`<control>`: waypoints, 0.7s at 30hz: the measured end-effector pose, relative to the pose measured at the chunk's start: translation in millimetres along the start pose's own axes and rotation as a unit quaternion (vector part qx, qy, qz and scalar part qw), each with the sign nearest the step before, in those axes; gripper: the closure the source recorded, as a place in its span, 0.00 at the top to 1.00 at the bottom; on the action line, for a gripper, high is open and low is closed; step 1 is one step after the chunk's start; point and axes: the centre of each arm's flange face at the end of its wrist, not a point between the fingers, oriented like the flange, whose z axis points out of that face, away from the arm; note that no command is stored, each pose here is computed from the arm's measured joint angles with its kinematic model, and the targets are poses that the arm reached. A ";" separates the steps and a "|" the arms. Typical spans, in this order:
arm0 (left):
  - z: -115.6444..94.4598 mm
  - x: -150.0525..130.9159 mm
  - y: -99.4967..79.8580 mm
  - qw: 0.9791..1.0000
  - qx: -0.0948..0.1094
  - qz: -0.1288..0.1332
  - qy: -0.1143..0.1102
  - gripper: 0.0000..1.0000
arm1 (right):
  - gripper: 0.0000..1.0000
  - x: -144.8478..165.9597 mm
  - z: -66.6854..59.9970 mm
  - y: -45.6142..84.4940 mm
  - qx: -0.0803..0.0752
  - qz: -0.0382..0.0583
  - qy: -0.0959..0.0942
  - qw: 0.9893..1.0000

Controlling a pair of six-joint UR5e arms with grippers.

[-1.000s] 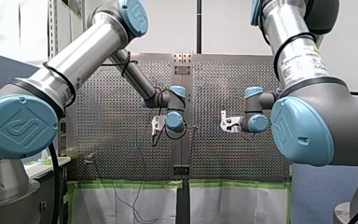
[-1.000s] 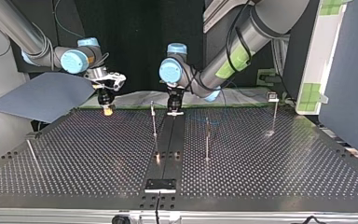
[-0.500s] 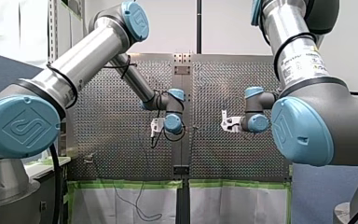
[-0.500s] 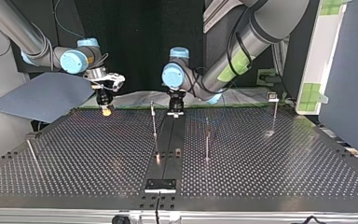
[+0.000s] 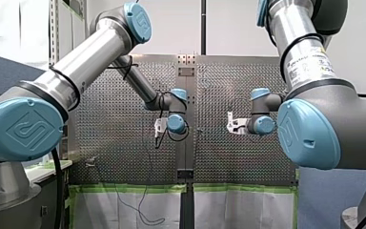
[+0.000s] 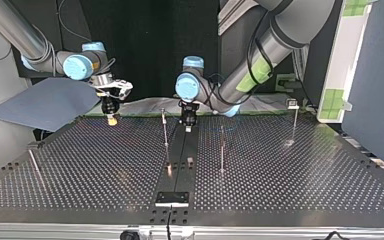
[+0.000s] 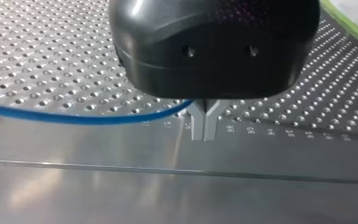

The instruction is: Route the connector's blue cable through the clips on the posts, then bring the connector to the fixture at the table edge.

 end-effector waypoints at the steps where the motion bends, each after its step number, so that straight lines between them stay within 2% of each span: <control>1: 0.7 -0.6 0.3 1.000 0.001 -0.001 0.000 0.00 | 0.00 0.3 0.3 0.2 0.000 0.000 0.000 1.000; 9: 7.2 -4.1 5.2 1.000 0.004 -0.016 -0.003 0.00 | 0.00 1.2 1.6 1.0 0.000 0.003 0.002 1.000; 15: 10.4 -5.1 6.4 0.999 0.018 -0.033 -0.003 0.00 | 0.00 1.3 2.3 2.1 0.000 0.004 0.003 1.000; 21: 13.2 0.4 5.1 0.999 0.022 -0.034 0.001 0.00 | 0.00 2.0 3.2 2.2 0.000 0.003 0.005 1.000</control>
